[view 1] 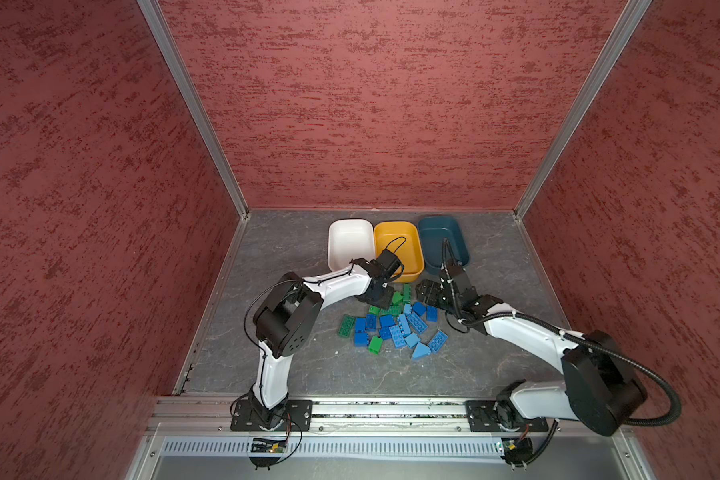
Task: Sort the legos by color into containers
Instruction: 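Drop a green brick into the white bin with the left gripper while right hovers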
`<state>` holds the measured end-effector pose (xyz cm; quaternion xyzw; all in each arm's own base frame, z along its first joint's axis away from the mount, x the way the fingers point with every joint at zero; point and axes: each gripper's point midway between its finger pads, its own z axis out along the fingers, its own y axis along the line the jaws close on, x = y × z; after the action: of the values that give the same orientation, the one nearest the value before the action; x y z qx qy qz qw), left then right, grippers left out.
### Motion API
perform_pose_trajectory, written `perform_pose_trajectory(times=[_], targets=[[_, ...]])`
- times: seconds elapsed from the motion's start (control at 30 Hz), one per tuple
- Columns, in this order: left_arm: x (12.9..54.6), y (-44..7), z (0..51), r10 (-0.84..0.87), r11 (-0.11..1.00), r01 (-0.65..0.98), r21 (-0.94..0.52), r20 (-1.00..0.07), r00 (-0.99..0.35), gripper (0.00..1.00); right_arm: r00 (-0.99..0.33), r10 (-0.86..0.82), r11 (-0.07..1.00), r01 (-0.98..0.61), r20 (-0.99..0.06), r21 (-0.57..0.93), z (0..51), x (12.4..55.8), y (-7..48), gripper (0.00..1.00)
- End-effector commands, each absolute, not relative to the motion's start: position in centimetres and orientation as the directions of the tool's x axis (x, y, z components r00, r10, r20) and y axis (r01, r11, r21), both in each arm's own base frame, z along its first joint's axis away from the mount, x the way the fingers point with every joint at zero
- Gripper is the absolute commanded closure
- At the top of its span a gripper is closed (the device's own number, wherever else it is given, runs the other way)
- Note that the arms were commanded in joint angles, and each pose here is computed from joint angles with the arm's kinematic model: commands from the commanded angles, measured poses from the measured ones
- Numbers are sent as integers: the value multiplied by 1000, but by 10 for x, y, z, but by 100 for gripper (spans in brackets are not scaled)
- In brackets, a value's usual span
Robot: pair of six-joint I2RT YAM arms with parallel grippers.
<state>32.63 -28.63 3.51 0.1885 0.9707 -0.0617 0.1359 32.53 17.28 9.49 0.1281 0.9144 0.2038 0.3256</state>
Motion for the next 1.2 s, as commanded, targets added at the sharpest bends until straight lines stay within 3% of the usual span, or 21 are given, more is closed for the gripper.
perform_pose_trajectory(times=[0.0,0.27,0.53,0.67,0.77,0.9,1.17], targets=[[336,-295,28,359,913,399,-81,-304,-882,45,-738,388,878,114,-552,465,97,330,174,8],[337,-291,39,337,920,385,-80,-343,-877,67,-751,348,885,65,-562,461,100,331,181,6],[323,-249,105,237,950,308,-55,-519,-822,75,-711,367,887,72,-601,457,106,336,174,1],[348,-225,154,140,976,214,-30,-668,-731,72,-706,380,886,90,-598,456,101,337,173,1],[381,-209,173,55,987,145,-64,-721,-690,71,-701,407,894,175,-586,412,92,335,158,1],[432,-190,167,-20,997,40,-68,-714,-700,71,-707,413,903,238,-574,358,83,327,144,1],[511,-180,118,-33,999,-36,-8,-632,-775,67,-807,310,946,211,-502,245,60,306,139,5]])
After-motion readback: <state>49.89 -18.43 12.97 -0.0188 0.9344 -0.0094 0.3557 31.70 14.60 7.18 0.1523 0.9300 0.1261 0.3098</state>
